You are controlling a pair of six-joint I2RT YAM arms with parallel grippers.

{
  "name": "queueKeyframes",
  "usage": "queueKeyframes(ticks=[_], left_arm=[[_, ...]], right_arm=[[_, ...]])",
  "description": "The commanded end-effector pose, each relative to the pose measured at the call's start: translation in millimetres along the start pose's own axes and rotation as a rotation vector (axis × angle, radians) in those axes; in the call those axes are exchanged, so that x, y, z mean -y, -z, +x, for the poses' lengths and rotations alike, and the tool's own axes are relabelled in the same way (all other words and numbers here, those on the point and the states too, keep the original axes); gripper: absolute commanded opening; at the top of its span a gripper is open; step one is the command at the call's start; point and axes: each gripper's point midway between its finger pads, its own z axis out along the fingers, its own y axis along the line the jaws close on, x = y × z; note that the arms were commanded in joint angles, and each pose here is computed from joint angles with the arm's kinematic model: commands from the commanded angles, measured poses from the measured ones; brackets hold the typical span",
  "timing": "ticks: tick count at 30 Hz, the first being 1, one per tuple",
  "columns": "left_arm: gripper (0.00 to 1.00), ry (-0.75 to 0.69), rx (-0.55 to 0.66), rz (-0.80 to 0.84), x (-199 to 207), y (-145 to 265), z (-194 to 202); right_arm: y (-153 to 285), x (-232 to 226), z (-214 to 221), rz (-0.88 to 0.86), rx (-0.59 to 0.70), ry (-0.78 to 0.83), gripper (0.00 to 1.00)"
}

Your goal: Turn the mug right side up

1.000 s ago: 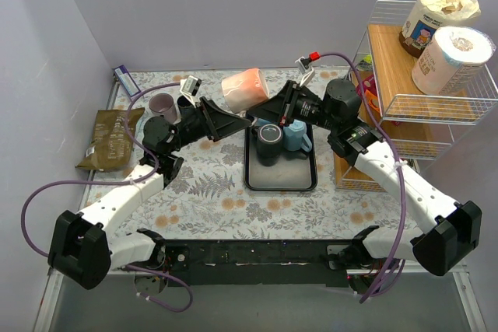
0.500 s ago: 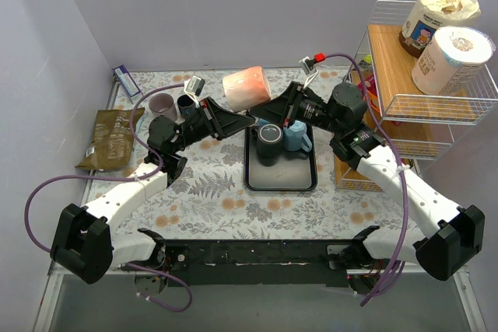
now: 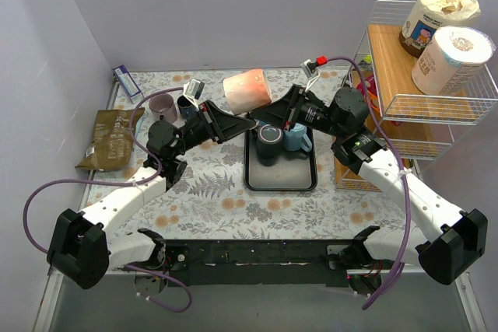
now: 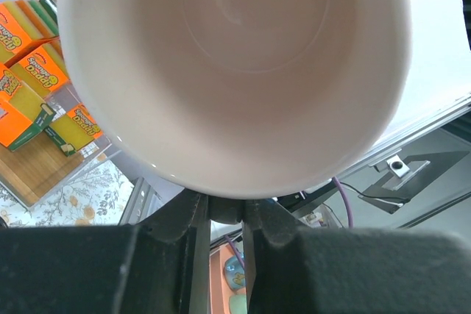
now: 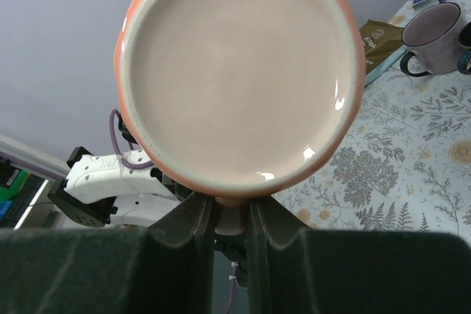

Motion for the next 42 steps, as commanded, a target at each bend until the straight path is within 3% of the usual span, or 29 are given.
queueKeyframes(ticks=[1, 5, 6, 9, 12, 16, 24, 30, 42], left_arm=[[0.0, 0.0, 0.135, 0.028, 25, 3, -25], [0.0, -0.011, 0.162, 0.014, 25, 5, -28], [0.0, -0.016, 0.168, 0.01, 26, 6, -29], [0.0, -0.044, 0.192, -0.009, 27, 6, -35], [0.0, -0.069, 0.217, -0.046, 25, 6, -41], [0.0, -0.144, 0.25, -0.163, 13, 5, -53], [0.0, -0.388, 0.274, -0.618, -46, 19, -94], [0.0, -0.556, 0.159, -1.048, -127, 49, -116], [0.0, -0.62, -0.039, -1.351, -222, 67, -125]], right_arm=[[7, -25, -16, -0.077, 0.068, 0.143, 0.16], [6, -22, -14, -0.063, 0.056, 0.131, 0.41], [6, -21, -14, -0.058, 0.057, 0.127, 0.51], [6, -15, -13, -0.033, 0.057, 0.117, 0.64], [6, -10, -12, -0.01, 0.052, 0.111, 0.68], [6, 2, -8, 0.048, 0.037, 0.093, 0.72], [22, 34, -2, 0.244, 0.035, 0.072, 0.73], [40, 51, 8, 0.355, 0.019, 0.058, 0.73], [50, 60, 13, 0.417, 0.012, 0.043, 0.72]])
